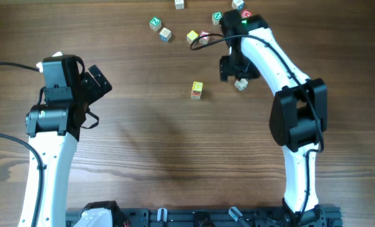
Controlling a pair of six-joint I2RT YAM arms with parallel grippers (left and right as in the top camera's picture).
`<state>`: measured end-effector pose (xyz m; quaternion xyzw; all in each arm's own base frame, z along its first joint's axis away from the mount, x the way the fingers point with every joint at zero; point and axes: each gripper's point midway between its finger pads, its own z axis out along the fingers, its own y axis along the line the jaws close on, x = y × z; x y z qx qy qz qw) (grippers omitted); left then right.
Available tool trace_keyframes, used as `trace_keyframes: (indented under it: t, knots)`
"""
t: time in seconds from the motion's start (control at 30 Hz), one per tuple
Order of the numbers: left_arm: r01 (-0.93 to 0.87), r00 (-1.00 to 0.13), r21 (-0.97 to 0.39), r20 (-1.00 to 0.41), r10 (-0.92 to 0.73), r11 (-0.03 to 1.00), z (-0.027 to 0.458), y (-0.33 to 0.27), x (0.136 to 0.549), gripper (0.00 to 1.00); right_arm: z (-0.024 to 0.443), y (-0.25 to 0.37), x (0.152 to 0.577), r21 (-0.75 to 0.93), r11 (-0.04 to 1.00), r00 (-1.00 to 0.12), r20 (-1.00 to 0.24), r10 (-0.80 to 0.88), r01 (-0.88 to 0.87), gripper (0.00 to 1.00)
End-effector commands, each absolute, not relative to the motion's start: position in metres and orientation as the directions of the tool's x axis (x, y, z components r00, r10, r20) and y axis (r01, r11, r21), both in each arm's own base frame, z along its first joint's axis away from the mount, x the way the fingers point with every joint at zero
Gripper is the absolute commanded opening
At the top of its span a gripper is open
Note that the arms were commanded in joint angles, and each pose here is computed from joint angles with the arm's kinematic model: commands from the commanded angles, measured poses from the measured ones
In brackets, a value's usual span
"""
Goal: Form a tower
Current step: 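Move the right gripper to the red I block and grasp it, then lift the red I block and carry it above the block stack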
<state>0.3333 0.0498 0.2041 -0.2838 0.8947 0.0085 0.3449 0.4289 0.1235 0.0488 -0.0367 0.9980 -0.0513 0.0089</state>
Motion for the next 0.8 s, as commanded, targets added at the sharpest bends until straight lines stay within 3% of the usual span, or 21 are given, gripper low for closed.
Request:
trace_keyframes:
  t: [0.0, 0.13, 0.27, 0.47, 0.63, 0.77]
  knots:
    - [-0.523, -0.600, -0.176, -0.618, -0.507, 0.834, 0.202, 0.052, 0.332, 1.00, 0.053, 0.101, 0.443, -0.164, 0.958, -0.969, -0.032, -0.245, -0.237, 0.80]
    - [-0.517, -0.603, -0.183, -0.615, -0.508, 0.836, 0.202, 0.050, 0.333, 1.00, 0.041, 0.097, 0.449, -0.121, 0.966, -0.971, -0.050, -0.235, -0.227, 0.81]
    - [-0.517, -0.603, -0.183, -0.615, -0.508, 0.836, 0.202, 0.050, 0.333, 1.00, 0.026, 0.118, 0.430, 0.001, 0.934, -0.934, -0.002, -0.358, -0.358, 0.79]
    - [-0.514, -0.608, -0.186, -0.609, -0.509, 0.837, 0.201, 0.049, 0.332, 0.99, 0.001, 0.117, 0.424, -0.004, 0.909, -0.909, 0.002, -0.417, -0.417, 0.72]
    - [-0.515, -0.609, -0.186, -0.608, -0.509, 0.837, 0.201, 0.049, 0.332, 1.00, 0.000, 0.116, 0.437, -0.041, 0.906, -0.905, -0.042, -0.423, -0.421, 0.47]
    - [-0.515, -0.609, -0.185, -0.608, -0.509, 0.837, 0.201, 0.049, 0.332, 1.00, 0.006, 0.120, 0.455, -0.044, 0.945, -0.938, -0.118, -0.326, -0.323, 0.18]
